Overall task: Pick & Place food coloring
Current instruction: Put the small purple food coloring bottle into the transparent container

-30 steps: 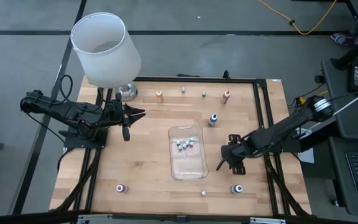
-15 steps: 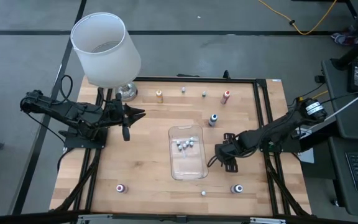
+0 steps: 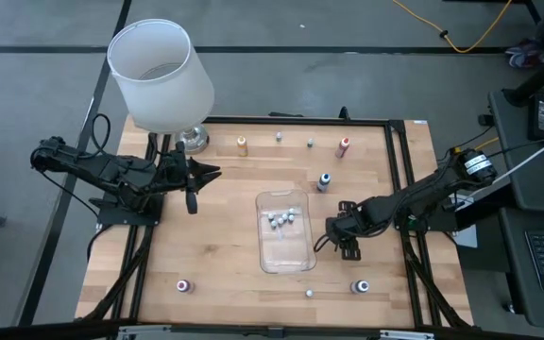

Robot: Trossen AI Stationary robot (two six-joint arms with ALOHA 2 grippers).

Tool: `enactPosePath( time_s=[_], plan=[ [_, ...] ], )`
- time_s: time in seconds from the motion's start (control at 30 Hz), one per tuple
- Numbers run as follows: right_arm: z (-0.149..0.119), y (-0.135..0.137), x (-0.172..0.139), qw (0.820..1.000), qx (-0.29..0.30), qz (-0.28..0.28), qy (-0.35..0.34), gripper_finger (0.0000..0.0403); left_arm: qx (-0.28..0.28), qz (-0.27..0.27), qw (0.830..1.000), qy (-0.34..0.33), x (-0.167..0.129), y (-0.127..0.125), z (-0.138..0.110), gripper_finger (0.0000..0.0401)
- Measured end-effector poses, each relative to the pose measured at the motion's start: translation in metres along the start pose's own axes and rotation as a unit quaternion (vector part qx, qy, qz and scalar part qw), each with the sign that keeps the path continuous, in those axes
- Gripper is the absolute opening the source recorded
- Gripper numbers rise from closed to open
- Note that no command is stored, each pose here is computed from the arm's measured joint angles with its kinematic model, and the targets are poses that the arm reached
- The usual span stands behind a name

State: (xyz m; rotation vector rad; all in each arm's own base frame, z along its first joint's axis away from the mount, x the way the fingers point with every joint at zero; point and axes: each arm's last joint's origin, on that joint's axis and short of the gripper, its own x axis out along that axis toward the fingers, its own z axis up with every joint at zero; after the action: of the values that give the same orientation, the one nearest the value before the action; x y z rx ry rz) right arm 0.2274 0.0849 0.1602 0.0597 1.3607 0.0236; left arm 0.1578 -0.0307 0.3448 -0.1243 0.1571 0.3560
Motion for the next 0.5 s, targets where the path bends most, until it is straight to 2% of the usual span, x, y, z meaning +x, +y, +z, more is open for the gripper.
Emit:
enactPosePath(
  time_s=[0.13, 0.5],
  plan=[
    [0.0, 0.0001, 0.0, 1.0, 0.001, 0.001, 0.0, 0.0188, 0.0, 0.0, 1.0, 0.0, 0.0, 0.0, 0.0, 0.0059],
    [0.0002, 0.0014, -0.0009, 1.0, 0.011, 0.023, 0.005, 0.0057, 0.001, 0.0, 1.0, 0.0, 0.0, 0.0, 0.0, 0.0059]
  ],
)
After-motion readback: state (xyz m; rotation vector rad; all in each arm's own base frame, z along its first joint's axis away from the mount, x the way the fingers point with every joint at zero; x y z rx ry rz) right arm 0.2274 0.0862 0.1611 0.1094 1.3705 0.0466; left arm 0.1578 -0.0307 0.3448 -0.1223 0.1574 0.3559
